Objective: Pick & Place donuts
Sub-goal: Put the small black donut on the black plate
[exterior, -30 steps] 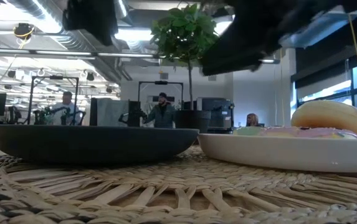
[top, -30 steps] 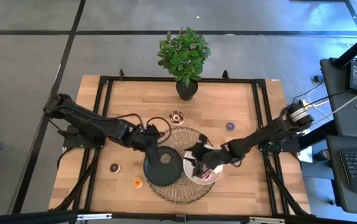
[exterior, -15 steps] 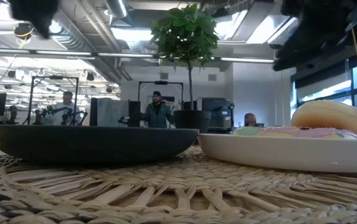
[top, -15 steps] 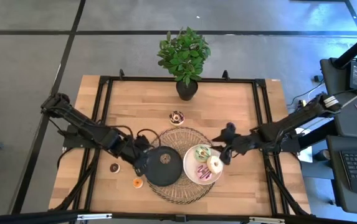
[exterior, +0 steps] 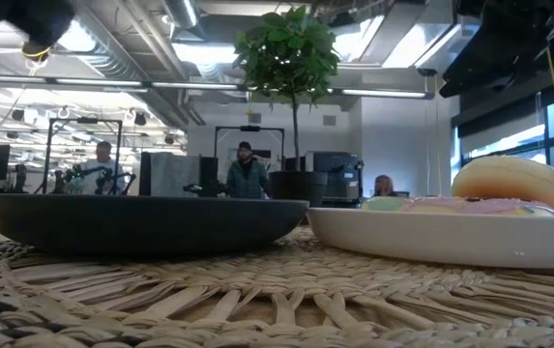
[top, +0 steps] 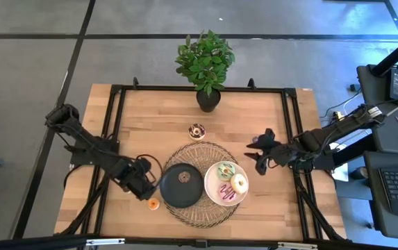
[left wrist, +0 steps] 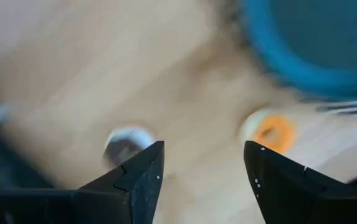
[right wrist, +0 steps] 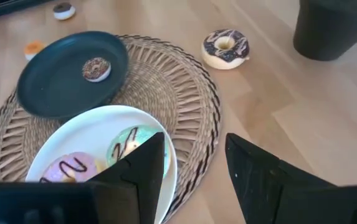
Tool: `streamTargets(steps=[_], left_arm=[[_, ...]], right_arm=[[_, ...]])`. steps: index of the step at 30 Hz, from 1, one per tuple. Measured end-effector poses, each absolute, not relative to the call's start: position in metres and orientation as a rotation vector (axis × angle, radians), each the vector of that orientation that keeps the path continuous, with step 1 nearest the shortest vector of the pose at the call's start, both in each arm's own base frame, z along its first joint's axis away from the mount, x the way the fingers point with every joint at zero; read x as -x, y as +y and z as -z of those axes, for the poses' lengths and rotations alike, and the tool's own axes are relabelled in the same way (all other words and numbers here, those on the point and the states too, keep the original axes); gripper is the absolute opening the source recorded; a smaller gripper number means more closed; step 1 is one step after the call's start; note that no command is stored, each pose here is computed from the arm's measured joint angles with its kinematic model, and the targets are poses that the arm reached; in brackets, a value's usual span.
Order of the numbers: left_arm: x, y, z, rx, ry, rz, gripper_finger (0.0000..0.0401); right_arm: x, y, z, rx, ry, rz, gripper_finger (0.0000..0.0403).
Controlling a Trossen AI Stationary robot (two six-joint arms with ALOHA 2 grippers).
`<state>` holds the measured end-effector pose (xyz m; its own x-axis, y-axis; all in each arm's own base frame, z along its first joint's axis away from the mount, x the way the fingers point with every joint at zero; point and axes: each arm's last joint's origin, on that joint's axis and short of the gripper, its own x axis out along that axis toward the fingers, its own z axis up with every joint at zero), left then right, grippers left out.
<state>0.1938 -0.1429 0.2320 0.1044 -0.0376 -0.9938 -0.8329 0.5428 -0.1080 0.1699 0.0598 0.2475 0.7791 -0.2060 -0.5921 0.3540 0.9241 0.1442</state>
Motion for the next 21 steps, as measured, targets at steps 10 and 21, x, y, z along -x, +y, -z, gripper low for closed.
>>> streamTargets(steps=[10, 21], left_arm=[[-0.17, -0.145, -0.203, 0.954, 1.447, -0.936, 0.0199], [-0.158, -0.138, -0.182, 0.955, 1.494, -1.036, 0.0165]], right_arm=[[-0.173, 0.052, -0.247, -0.26, 0.605, 0.352, 0.0172], [-0.175, 0.045, -0.247, -0.249, 0.603, 0.382, 0.0172]])
